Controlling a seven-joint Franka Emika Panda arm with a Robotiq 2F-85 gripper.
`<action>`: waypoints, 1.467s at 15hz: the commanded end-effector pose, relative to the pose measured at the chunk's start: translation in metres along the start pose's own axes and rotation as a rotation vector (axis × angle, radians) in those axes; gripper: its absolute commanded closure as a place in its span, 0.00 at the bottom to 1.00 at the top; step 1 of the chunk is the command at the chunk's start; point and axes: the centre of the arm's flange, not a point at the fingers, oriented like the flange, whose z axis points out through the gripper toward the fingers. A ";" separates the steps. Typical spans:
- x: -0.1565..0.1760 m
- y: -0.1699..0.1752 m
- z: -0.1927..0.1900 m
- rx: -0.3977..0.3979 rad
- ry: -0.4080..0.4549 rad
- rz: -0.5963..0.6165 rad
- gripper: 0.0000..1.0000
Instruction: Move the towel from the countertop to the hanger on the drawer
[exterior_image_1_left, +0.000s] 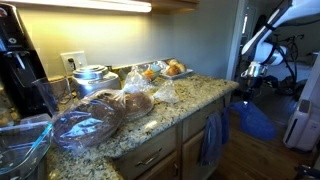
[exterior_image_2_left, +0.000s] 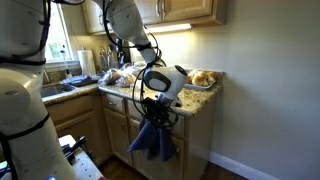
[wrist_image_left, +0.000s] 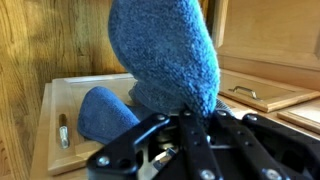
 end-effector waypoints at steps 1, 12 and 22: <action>0.003 -0.001 -0.002 0.038 0.024 -0.054 0.93; 0.021 0.031 0.014 0.013 0.038 -0.037 0.93; 0.033 0.033 0.023 -0.036 0.044 -0.063 0.93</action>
